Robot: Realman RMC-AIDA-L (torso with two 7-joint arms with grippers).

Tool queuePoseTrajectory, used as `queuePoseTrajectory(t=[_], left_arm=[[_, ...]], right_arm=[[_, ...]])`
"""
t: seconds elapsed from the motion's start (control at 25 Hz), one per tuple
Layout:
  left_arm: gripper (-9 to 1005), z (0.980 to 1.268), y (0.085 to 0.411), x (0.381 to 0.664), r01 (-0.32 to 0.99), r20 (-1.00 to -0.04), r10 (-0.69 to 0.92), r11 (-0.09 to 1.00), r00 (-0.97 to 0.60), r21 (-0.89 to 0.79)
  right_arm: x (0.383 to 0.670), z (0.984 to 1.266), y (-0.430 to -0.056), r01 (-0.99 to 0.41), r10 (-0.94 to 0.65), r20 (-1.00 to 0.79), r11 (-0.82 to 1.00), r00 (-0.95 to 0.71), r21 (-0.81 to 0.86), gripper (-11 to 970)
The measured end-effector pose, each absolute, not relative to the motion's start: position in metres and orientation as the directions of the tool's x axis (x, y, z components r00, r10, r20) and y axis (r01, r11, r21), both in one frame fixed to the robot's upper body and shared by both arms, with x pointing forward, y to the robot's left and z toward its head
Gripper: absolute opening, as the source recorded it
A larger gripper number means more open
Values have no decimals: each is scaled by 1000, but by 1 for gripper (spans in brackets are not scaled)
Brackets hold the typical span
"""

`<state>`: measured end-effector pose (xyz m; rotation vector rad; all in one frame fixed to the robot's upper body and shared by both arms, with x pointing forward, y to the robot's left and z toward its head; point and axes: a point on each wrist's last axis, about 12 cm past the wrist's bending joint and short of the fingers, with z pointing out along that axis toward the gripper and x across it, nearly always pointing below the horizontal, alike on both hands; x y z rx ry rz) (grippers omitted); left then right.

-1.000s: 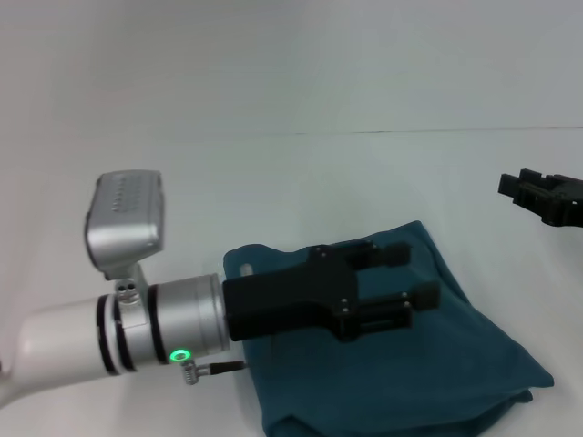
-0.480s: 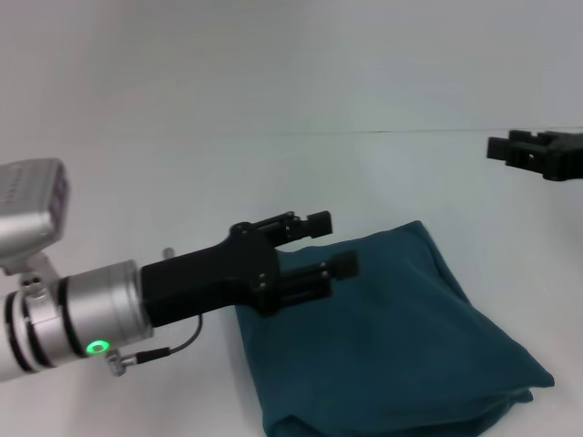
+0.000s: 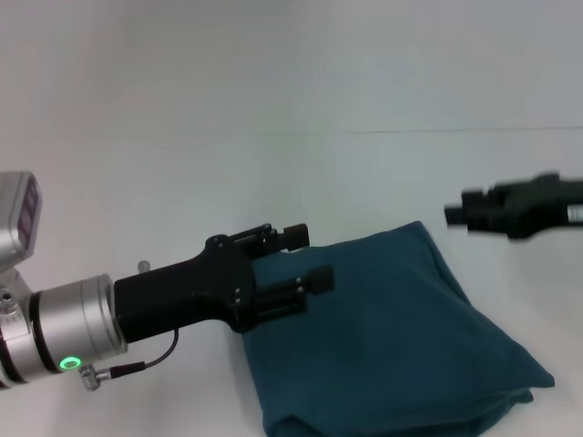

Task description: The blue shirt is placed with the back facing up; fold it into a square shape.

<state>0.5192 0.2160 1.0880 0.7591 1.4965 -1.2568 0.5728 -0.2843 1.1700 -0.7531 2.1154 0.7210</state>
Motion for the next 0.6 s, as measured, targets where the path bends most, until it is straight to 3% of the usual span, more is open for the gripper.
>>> queuePoseTrajectory(t=[0.2,0.6], left_arm=[[725,1085,223,517,895,-941,-118,291,-317,-338],[726,1079,245,507,861,-935,-156,366,-317,-353]], right_arm=[[553,1153,-283,-747,-315,-767,593,-558,300,391],[542,1129,-259,-794,-409,-701,465,-584,390,187]])
